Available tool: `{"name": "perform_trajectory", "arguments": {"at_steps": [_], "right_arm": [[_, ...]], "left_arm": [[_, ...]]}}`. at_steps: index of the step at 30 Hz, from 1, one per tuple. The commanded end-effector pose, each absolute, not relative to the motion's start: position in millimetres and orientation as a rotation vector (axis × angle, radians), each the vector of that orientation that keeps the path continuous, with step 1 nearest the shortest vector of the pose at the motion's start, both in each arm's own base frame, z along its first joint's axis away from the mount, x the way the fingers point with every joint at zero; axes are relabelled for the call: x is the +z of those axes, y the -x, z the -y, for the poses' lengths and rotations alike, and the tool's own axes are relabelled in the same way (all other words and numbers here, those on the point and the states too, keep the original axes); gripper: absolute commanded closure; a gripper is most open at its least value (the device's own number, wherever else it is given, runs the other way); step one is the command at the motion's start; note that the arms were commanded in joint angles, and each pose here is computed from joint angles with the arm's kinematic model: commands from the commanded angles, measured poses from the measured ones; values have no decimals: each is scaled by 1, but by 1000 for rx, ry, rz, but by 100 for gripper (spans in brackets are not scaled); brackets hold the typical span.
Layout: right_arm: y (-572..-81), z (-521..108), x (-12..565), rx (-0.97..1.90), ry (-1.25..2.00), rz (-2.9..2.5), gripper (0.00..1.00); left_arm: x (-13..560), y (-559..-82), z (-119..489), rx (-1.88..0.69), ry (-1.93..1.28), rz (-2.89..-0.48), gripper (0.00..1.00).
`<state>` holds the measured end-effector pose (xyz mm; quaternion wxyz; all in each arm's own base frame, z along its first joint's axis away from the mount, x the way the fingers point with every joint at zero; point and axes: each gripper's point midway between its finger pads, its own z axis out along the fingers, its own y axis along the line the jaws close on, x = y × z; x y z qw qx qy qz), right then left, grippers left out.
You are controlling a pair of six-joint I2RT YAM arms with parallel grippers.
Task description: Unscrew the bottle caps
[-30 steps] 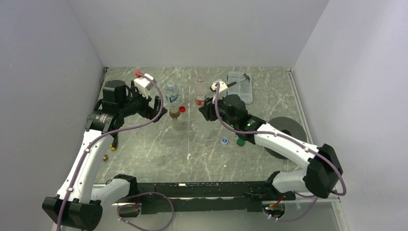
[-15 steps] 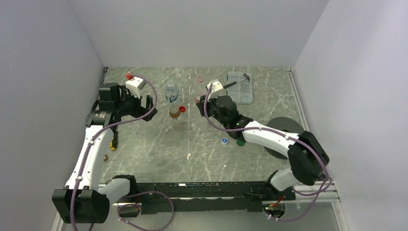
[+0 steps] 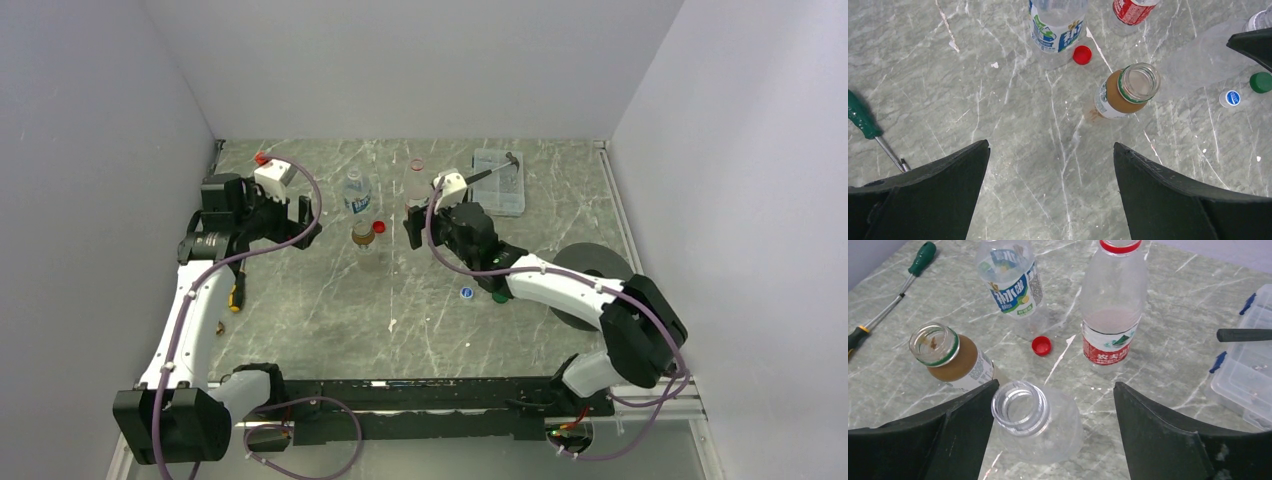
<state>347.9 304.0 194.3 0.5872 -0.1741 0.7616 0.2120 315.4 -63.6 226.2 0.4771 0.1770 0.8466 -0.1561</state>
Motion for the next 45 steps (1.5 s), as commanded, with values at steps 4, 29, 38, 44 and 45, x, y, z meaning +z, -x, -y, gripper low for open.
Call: {"name": "perform_trajectory", "arguments": {"at_steps": [4,29,38,44,45], "right_arm": [[-342,-289,258,489,357,-1692,9],[-372,69,233,-272,-713,-1538,0],[-365,89,136,-483,-722,-1731,0],[-351,82,125,-420,-595,-1662,0],[-352,81,123,-415,-581,-1664,0]], "left_arm": [[238,-324,62,-373,-431,-2032,1],[122,-353,38,-350,-299,-2016,1],[95,-369,27,-299,-252,-1910,1],[88,-380,13,-194,-248,-1813,0],[87,-381,10,-184,-242,-1807,1]]}}
